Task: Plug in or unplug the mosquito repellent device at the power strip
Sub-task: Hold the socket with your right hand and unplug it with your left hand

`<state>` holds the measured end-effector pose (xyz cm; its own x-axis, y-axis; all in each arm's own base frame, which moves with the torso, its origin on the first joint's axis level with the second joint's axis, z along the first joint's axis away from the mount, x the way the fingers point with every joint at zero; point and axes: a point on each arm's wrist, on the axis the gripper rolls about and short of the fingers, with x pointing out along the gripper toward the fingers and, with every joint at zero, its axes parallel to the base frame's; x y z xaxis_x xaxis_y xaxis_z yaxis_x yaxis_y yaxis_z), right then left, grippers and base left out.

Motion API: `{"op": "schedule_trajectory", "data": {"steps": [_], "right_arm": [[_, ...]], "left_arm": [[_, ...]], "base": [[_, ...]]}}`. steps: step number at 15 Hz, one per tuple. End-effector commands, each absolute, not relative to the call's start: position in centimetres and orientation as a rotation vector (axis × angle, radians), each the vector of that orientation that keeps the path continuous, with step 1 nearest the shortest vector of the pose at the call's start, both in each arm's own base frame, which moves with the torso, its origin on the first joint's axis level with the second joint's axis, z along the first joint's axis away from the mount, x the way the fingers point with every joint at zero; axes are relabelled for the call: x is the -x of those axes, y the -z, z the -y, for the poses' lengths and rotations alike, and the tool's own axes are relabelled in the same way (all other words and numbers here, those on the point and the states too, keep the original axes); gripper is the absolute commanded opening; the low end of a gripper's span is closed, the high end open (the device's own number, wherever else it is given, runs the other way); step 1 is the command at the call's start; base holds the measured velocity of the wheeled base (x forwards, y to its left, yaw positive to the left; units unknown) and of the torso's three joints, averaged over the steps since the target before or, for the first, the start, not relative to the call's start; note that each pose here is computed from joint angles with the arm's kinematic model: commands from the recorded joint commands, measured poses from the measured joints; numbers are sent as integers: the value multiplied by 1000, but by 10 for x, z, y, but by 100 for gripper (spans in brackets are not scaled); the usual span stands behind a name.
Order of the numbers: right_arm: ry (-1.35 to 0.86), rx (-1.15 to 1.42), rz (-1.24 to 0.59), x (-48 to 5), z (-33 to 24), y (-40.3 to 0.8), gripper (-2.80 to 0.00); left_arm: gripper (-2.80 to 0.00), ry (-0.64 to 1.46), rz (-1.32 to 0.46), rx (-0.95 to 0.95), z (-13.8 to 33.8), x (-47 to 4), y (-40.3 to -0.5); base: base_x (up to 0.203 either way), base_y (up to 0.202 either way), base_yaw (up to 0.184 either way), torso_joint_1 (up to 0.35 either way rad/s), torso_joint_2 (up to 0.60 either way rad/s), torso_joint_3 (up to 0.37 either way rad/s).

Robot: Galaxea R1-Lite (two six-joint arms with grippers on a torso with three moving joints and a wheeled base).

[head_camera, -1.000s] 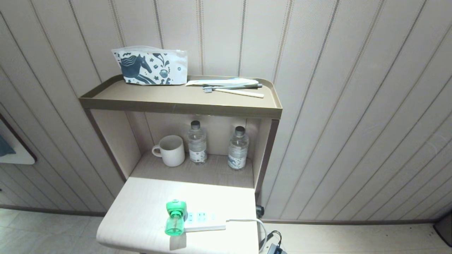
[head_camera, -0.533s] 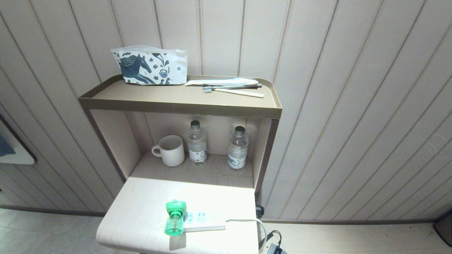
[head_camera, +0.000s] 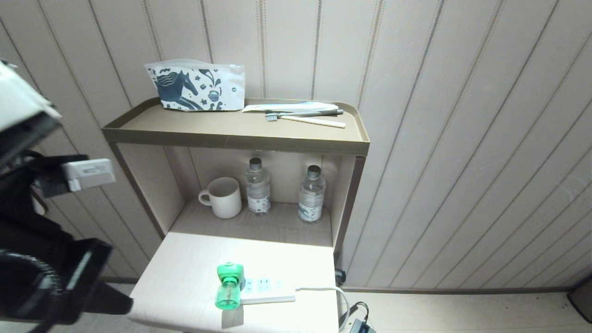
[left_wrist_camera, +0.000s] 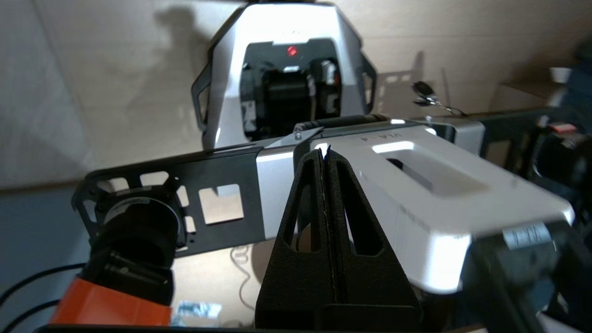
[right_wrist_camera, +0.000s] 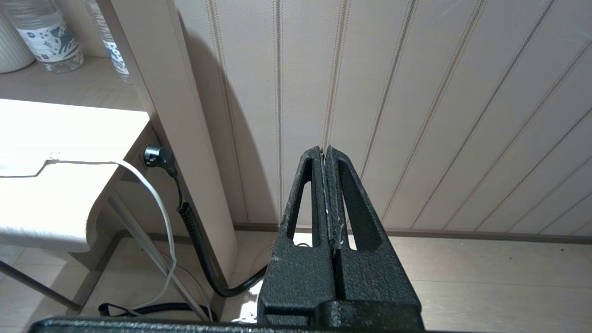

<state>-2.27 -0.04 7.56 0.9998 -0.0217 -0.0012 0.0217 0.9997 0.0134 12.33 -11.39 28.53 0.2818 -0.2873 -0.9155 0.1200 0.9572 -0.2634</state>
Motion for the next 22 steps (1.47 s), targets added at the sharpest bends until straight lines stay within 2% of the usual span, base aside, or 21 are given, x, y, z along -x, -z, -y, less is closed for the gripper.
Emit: {"op": "schedule_trajectory", "data": {"steps": [1, 7, 14, 15, 18, 22], "right_arm": [[21, -14, -2, 23, 0, -76, -280], [21, -14, -1, 23, 0, -76, -280], [21, -14, -3, 23, 0, -76, -280], [21, -14, -3, 23, 0, -76, -280], [21, -12, -3, 23, 0, -76, -280], [21, -11, -3, 23, 0, -76, -280]], "left_arm": [[-280, 169, -1391, 74, 152, -153, -249], [-280, -5, -1478, 35, 188, -195, -206], [-280, -75, -1392, 115, 193, -220, -200], [0, -81, -1394, 120, 194, -221, -199], [0, -110, -1403, 145, 200, -233, -192], [0, -180, -1462, 139, 207, -261, -149]], "base": [[0, 0, 0, 0, 0, 0], [0, 0, 0, 0, 0, 0], [0, 0, 0, 0, 0, 0], [0, 0, 0, 0, 0, 0], [0, 0, 0, 0, 0, 0], [0, 0, 0, 0, 0, 0]]}}
